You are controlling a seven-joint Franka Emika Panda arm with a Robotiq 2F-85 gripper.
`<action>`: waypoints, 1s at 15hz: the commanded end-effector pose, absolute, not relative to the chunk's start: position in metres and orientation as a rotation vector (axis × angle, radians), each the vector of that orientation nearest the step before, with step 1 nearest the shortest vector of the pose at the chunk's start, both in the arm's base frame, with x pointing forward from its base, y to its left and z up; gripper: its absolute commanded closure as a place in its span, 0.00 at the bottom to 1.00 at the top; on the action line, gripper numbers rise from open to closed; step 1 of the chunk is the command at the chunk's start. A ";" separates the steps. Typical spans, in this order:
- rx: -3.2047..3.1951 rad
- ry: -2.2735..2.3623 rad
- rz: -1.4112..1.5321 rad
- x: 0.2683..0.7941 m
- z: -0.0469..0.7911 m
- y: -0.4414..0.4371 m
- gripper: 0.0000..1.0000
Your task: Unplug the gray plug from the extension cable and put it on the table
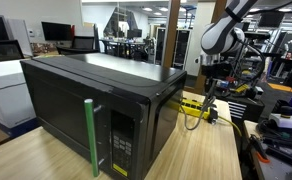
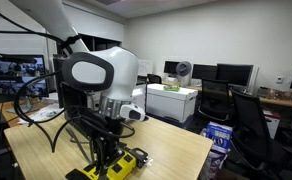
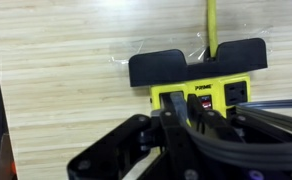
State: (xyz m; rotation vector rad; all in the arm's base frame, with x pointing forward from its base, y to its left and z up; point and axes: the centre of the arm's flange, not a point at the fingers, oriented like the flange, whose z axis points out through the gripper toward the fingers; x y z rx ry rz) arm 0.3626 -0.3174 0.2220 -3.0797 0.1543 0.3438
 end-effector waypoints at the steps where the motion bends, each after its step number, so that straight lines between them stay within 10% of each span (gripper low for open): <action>1: -3.088 0.135 0.345 0.355 0.227 -0.318 0.95; 15: -3.092 0.157 0.305 0.364 0.260 -0.307 0.95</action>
